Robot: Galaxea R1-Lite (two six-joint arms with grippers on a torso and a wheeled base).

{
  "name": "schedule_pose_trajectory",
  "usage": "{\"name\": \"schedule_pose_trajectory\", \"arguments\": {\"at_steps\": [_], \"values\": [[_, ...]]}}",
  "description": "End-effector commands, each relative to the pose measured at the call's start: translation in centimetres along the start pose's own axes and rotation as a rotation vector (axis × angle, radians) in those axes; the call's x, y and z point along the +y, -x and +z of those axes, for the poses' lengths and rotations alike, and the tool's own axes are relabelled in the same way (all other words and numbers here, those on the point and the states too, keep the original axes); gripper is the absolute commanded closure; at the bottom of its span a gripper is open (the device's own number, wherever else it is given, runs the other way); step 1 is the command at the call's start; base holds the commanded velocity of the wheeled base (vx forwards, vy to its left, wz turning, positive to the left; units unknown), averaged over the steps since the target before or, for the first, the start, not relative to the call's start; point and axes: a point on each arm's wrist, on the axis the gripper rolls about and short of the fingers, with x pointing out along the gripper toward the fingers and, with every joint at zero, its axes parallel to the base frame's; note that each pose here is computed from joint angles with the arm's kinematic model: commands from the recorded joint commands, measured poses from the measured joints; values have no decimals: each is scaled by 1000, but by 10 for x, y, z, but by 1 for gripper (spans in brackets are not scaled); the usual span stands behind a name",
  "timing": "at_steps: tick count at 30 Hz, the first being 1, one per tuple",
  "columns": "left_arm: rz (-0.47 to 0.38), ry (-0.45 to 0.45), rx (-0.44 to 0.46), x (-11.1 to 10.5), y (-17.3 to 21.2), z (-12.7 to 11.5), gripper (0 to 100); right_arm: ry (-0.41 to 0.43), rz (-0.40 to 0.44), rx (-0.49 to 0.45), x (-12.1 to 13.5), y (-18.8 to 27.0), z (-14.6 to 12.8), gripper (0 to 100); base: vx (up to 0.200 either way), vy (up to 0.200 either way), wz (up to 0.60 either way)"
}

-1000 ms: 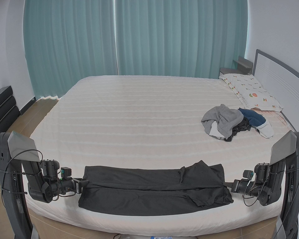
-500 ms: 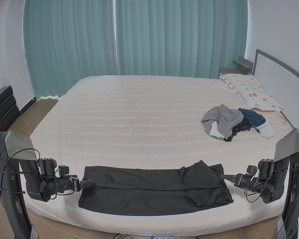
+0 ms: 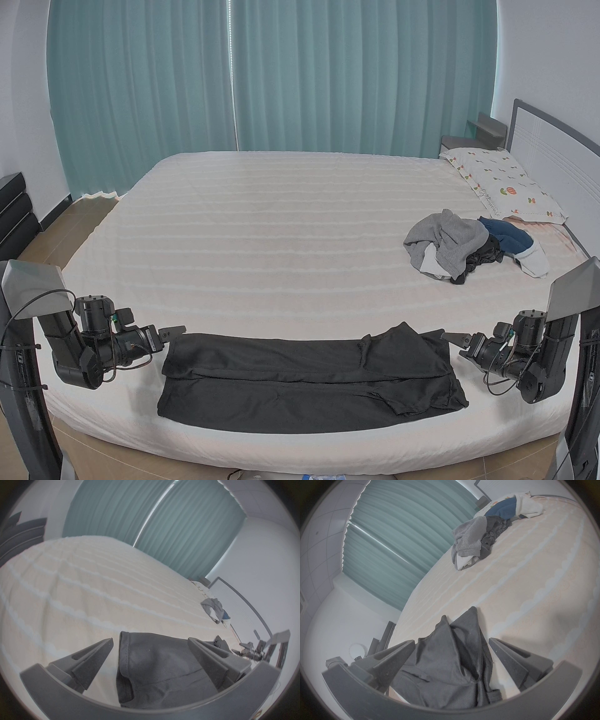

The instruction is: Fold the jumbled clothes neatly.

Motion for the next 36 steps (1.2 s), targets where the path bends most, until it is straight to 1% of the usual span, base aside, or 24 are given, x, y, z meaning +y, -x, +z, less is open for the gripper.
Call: {"name": "schedule_pose_trajectory", "arguments": {"at_steps": [1, 2, 4, 5, 6, 8, 12, 14, 17, 23, 25, 26, 28, 36], "values": [[39, 68, 14, -9, -19, 5, 0, -24, -15, -24, 0, -18, -4, 0, 0, 0, 0], [86, 95, 22, -9, -25, 8, 0, -35, -16, -32, 1, -22, -4, 0, 0, 0, 0], [94, 101, 25, -9, -26, 9, 0, -37, -15, -31, 1, -22, -4, 0, 0, 0, 0], [139, 144, 64, -9, -34, 7, 0, -61, -12, -31, 2, -23, -3, 0, 0, 0, 0], [155, 166, 80, -10, -37, 8, 0, -70, -12, -33, 1, -24, -2, 0, 0, 0, 0], [174, 197, 85, -11, -41, 11, 0, -74, -15, -34, -1, -28, -1, 0, 0, 0, 0], [225, 247, 94, -12, -50, 10, 0, -81, -26, -30, -4, -34, 2, 0, 0, 0, 0], [241, 247, 102, -11, -54, 7, 0, -86, -31, -26, -5, -35, 3, 0, 0, 0, 0], [268, 243, 89, -8, -59, 6, 0, -87, -40, -29, -6, -37, 4, 0, 0, 0, 0], [274, 244, 91, -8, -61, 5, 0, -82, -52, -48, -9, -42, 5, 0, 0, 0, 0], [293, 239, 83, -7, -61, 4, 0, -81, -59, -50, -9, -43, 5, 0, 0, 0, 0], [293, 239, 83, -7, -61, 4, 100, -81, -59, -50, -9, -43, 5, 0, 0, 0, 0], [310, 233, 79, -5, -63, 3, 100, -77, -55, -55, -9, -45, 6, 0, 0, 0, 0], [318, 242, 65, -1, -65, 5, 100, -75, -56, -57, -7, -53, 10, 0, 0, 0, 0]]}}
